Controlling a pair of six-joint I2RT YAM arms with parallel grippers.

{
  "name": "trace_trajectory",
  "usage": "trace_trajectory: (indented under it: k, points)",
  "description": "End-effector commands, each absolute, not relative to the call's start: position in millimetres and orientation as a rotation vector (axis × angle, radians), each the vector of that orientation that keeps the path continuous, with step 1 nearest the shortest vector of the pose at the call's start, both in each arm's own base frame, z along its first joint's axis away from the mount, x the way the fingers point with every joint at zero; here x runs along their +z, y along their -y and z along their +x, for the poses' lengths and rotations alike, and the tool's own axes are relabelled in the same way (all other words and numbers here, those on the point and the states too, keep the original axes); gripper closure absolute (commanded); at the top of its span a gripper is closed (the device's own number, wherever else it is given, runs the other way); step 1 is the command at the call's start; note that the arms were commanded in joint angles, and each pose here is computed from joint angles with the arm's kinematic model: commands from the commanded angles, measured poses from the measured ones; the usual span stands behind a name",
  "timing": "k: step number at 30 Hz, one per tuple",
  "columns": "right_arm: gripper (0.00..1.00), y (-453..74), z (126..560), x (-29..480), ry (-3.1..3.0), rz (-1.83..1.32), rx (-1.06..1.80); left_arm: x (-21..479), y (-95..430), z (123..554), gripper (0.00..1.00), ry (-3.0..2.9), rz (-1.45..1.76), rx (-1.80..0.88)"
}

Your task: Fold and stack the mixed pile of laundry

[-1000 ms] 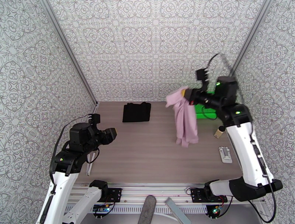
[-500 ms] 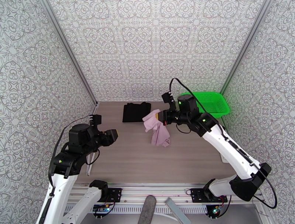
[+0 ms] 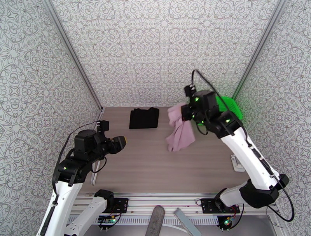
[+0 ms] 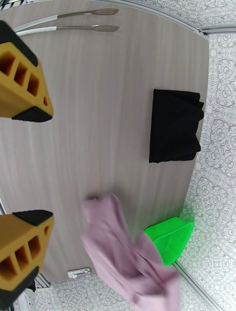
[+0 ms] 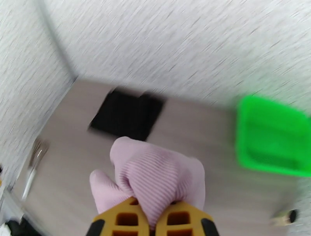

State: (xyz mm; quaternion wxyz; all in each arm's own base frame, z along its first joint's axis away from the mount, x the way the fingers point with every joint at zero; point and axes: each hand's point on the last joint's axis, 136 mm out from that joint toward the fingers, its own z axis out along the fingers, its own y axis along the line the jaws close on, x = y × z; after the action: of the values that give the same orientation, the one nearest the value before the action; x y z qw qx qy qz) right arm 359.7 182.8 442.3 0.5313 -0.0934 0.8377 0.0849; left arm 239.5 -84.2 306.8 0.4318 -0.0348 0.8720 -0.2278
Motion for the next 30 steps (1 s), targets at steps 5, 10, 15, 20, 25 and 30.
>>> trace_trajectory:
  k: [5,10,15,20,25,30]
  points:
    - [1.0,-139,374,444,-1.996,-0.146,-0.1,303,90,244,0.35,-2.175,-0.058,-0.579]
    - [1.0,-211,374,366,-2.134,-0.27,0.264,298,85,247,0.35,-2.193,-0.056,-0.53]
    - [1.0,-333,342,248,-2.311,-0.466,0.583,293,82,250,0.35,-2.208,-0.059,-0.497]
    - [0.76,-431,290,146,-2.485,-0.661,0.711,286,80,251,0.35,-2.229,-0.061,-0.477]
    - [0.47,-458,270,143,-2.471,-0.775,0.69,283,78,249,0.34,-2.251,-0.059,-0.456]
    - [0.31,-415,284,193,-2.392,-0.73,0.496,285,78,246,0.34,-2.257,-0.069,-0.461]
